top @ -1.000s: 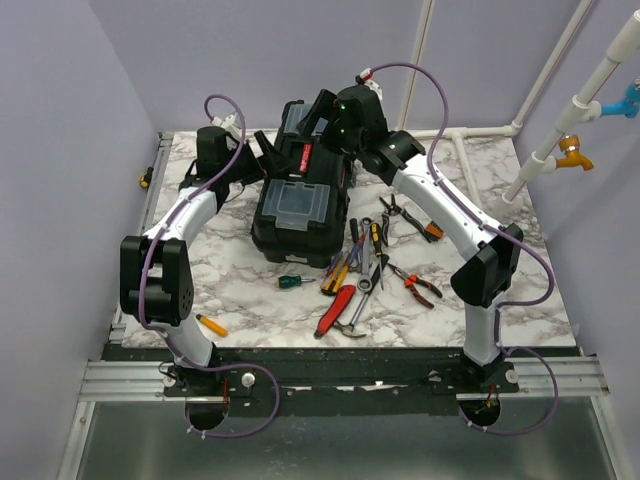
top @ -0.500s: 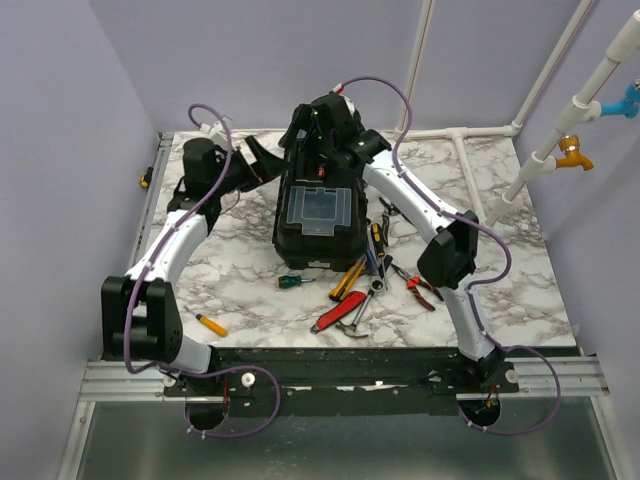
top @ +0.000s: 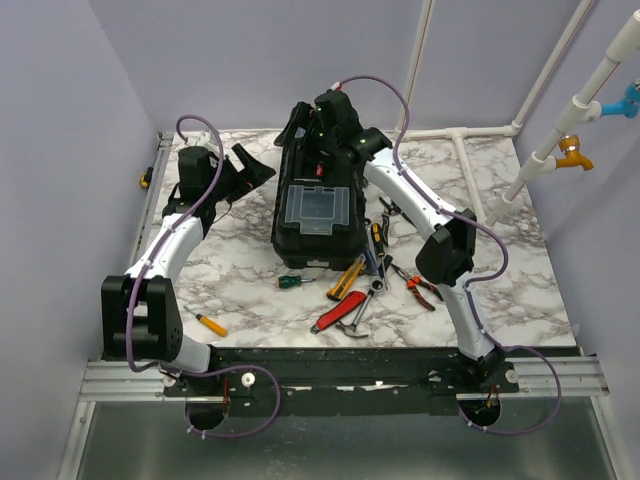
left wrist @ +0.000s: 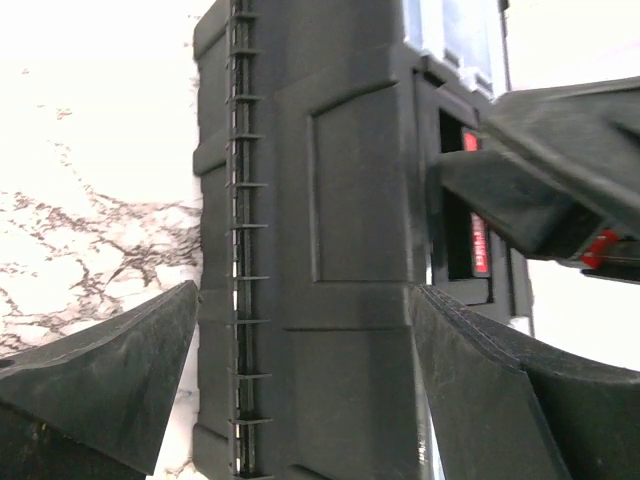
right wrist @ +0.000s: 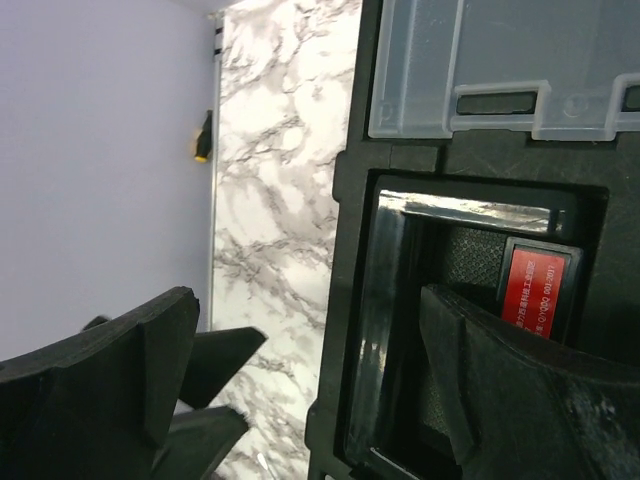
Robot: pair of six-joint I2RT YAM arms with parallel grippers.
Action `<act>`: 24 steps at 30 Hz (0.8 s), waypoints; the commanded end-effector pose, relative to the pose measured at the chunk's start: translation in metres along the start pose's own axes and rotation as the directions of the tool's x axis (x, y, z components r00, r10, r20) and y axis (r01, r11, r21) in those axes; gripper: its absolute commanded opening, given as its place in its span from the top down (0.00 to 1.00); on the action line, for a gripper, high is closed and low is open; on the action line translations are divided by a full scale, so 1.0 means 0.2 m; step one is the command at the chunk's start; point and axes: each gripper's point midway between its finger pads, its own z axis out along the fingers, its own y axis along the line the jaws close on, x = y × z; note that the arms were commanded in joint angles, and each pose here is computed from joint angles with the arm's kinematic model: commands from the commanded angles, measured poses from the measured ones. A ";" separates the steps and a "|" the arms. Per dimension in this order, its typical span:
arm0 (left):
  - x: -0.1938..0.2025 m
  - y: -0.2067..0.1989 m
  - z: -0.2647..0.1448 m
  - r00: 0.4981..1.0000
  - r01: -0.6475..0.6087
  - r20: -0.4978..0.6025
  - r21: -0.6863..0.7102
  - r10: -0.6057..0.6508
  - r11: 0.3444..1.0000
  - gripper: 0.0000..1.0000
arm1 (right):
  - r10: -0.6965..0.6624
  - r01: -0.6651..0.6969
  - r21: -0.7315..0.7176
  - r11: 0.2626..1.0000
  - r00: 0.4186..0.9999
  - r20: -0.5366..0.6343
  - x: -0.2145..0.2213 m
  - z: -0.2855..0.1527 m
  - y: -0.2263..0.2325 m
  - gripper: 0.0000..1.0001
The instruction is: Pack the tool kit
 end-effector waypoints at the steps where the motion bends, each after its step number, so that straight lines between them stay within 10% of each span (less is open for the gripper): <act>1: 0.05 0.10 0.04 0.999 0.013 -0.042 -0.039 -0.014 0.999 0.13 | 0.038 -0.065 -0.140 0.988 0.982 -0.188 0.26 0.11 0.08 0.00; 12: 0.14 0.11 0.18 0.989 -0.001 -0.147 -0.014 -0.001 1.000 0.20 | -0.108 0.105 0.134 0.985 0.994 0.011 0.06 0.04 -0.13 0.00; 24: 0.20 0.03 0.32 0.970 -0.028 -0.240 0.050 0.039 0.998 0.26 | -0.081 0.077 -0.026 0.997 0.973 -0.218 0.45 0.16 -0.05 0.00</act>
